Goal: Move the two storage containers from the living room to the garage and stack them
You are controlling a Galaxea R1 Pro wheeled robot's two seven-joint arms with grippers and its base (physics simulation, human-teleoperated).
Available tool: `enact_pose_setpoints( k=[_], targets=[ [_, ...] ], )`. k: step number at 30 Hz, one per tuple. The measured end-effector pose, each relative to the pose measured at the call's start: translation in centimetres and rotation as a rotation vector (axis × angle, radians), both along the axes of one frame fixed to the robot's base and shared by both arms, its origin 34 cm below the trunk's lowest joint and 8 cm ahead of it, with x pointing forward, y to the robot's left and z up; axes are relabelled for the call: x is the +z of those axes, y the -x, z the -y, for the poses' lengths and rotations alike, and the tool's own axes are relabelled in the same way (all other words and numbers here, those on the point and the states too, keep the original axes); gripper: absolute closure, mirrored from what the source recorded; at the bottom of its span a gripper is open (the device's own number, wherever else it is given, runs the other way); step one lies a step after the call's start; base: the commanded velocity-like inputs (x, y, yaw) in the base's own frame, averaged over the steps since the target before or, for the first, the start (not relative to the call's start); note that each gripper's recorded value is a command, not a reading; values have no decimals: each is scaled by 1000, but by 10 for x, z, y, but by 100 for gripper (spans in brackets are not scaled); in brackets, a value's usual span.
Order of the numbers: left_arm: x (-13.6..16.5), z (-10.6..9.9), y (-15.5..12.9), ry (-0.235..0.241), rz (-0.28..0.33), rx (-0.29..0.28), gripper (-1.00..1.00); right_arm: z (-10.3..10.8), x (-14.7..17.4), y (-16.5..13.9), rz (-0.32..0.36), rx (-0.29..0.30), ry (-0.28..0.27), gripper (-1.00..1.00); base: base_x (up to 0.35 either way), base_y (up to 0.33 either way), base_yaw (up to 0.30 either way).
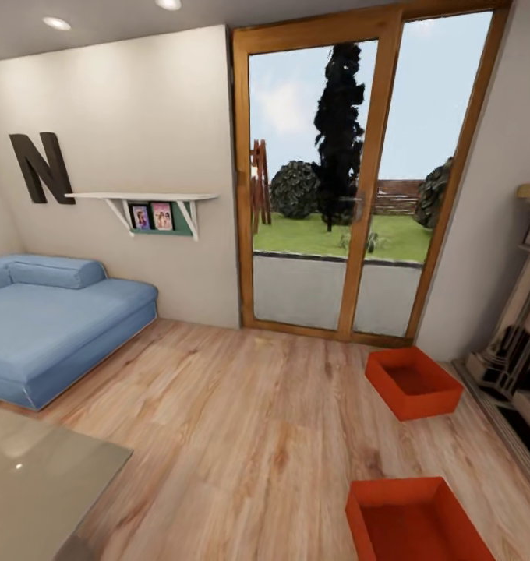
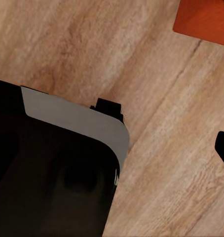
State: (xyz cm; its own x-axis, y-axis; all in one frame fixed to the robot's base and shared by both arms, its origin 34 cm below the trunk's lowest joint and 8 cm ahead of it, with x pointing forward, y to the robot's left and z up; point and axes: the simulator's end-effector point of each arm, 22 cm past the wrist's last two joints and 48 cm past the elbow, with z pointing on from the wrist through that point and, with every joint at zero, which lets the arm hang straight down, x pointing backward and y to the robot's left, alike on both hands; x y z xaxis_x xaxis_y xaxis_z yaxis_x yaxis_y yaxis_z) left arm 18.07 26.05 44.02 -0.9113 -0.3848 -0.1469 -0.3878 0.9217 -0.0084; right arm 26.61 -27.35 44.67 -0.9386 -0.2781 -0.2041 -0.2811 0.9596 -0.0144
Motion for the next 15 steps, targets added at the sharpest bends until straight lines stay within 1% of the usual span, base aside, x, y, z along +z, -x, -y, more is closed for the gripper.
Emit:
enact_pose_setpoints(
  k=[11,15],
  targets=[
    [0,0,0,0,0,0,-100,1,0,1,-4,-1,1,-100,252,223,-290],
    [0,1,0,1,0,0,-100,5,0,3,-11,-3,7,-100,252,223,-290]
  ],
)
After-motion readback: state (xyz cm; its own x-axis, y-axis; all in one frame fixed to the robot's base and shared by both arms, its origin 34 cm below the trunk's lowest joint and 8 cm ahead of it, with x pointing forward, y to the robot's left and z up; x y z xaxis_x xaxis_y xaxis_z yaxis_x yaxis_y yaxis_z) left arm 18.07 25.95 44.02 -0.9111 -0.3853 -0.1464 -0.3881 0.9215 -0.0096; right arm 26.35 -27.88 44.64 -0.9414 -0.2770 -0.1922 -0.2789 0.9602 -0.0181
